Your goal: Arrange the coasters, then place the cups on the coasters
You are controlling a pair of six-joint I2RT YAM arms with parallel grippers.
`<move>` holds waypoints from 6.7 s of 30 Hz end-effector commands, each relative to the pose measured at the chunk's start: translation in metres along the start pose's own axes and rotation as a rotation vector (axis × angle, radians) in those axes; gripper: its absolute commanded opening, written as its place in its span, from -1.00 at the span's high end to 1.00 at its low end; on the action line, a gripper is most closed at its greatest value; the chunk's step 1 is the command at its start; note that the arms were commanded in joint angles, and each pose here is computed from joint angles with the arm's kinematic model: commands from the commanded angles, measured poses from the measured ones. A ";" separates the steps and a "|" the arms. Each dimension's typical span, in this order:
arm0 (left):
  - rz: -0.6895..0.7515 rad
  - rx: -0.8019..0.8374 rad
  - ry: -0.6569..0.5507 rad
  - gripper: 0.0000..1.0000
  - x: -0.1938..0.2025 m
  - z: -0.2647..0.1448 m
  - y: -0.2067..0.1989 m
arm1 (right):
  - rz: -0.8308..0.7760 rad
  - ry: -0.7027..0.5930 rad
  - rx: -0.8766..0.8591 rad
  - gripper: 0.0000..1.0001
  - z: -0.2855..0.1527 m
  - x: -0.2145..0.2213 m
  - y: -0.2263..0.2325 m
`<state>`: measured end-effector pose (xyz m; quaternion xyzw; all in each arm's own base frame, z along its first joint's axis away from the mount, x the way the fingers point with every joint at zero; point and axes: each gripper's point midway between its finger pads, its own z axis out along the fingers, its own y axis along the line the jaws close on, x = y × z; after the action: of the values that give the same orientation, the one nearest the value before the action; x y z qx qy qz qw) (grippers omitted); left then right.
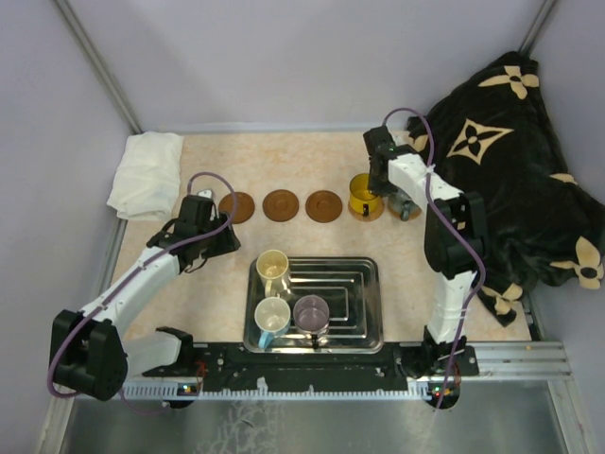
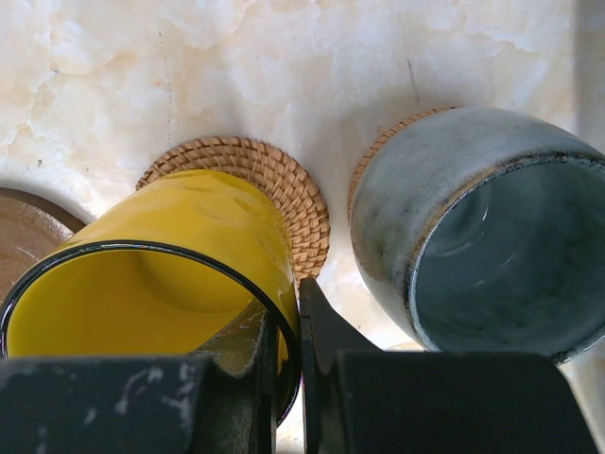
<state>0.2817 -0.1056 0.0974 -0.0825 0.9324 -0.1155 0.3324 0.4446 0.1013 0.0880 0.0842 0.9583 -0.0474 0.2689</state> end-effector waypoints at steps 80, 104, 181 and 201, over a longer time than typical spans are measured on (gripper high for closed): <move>-0.002 0.002 -0.010 -0.19 0.003 -0.005 0.001 | 0.030 -0.232 -0.052 0.50 -0.059 -0.066 -0.004; -0.002 0.040 -0.050 -0.20 -0.004 -0.019 -0.004 | -0.180 -0.219 -0.229 0.39 -0.184 0.128 0.049; -0.022 0.057 -0.065 -0.22 -0.010 -0.022 -0.010 | -0.327 -0.353 -0.267 1.00 -0.212 0.017 0.095; -0.010 0.036 -0.051 -0.22 -0.015 -0.007 -0.011 | -0.378 -0.235 -0.276 1.00 -0.097 -0.073 0.141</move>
<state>0.2760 -0.1060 0.0994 -0.0898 0.9303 -0.1236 0.3334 0.4609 0.2411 0.1634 -0.1411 0.9337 -0.0068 0.3291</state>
